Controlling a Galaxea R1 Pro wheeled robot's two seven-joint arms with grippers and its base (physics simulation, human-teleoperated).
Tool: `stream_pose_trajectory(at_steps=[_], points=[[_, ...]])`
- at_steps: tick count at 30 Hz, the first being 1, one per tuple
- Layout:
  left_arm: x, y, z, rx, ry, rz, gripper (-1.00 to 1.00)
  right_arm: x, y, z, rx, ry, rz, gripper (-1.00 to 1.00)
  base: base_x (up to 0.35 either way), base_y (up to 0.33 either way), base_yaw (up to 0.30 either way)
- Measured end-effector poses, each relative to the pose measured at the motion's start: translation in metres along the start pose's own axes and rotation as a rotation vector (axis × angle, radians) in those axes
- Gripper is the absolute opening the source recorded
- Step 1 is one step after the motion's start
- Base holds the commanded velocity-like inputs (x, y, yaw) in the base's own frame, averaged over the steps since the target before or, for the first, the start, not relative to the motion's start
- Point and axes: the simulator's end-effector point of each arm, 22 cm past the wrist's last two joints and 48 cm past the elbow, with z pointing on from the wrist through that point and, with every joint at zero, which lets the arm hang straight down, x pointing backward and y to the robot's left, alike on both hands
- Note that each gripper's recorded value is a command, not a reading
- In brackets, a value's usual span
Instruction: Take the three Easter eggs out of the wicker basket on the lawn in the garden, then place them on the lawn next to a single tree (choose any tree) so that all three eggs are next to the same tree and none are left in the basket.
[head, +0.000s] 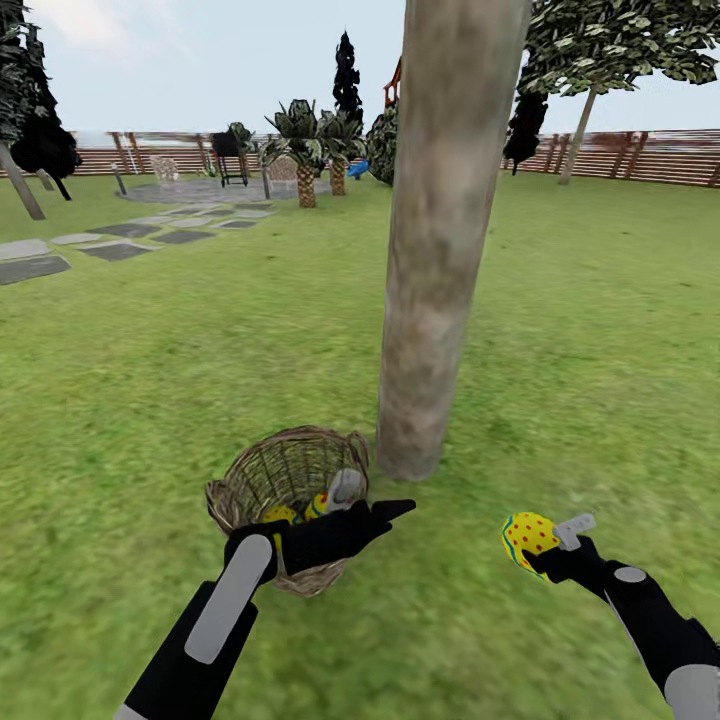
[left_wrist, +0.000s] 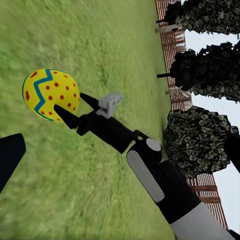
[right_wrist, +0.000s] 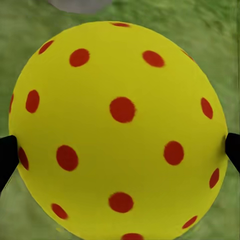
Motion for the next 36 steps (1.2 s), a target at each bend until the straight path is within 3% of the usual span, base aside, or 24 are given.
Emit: stream_pose_trajectory(at_steps=[2,9,14,20,24,26,28,32,36], points=[[0.001,0.0,0.0,-0.001,0.002,-0.001,1.0,-0.003,0.004,0.002,-0.003,-0.036,-0.015,-1.0,0.0,-0.013,0.101],[0.002,-0.002,0.001,0.024,0.006,-0.028,1.0,-0.001,0.03,0.01,-0.032,-0.045,0.002,-1.0,0.0,-0.257,0.191],[0.002,-0.006,0.001,0.045,0.006,-0.048,1.0,0.001,0.014,0.012,0.062,-0.041,0.008,-1.0,0.048,-0.294,0.265],[0.003,-0.006,0.001,0.046,0.006,-0.049,1.0,0.011,0.025,0.016,0.064,-0.021,0.024,-1.0,0.131,-0.293,0.283],[0.002,-0.006,0.001,0.046,0.006,-0.048,1.0,0.012,0.028,0.02,0.154,-0.014,0.043,-1.0,0.142,-0.293,0.271],[0.002,-0.006,0.002,0.046,0.007,-0.048,1.0,0.018,0.03,0.021,0.154,-0.003,0.038,-1.0,0.142,-0.294,0.067],[0.003,-0.006,0.002,0.047,0.008,-0.049,1.0,0.014,0.032,0.021,0.152,-0.037,0.03,-1.0,0.072,-0.168,0.009],[0.003,-0.006,0.002,0.046,0.007,-0.049,1.0,0.042,0.049,0.024,0.117,0.014,0.018,-1.0,0.01,-0.023,0.001],[0.003,-0.006,0.002,0.047,0.006,-0.049,1.0,0.037,0.07,0.028,0.091,-0.002,0.02,-1.0,0.0,-0.001,0.0]])
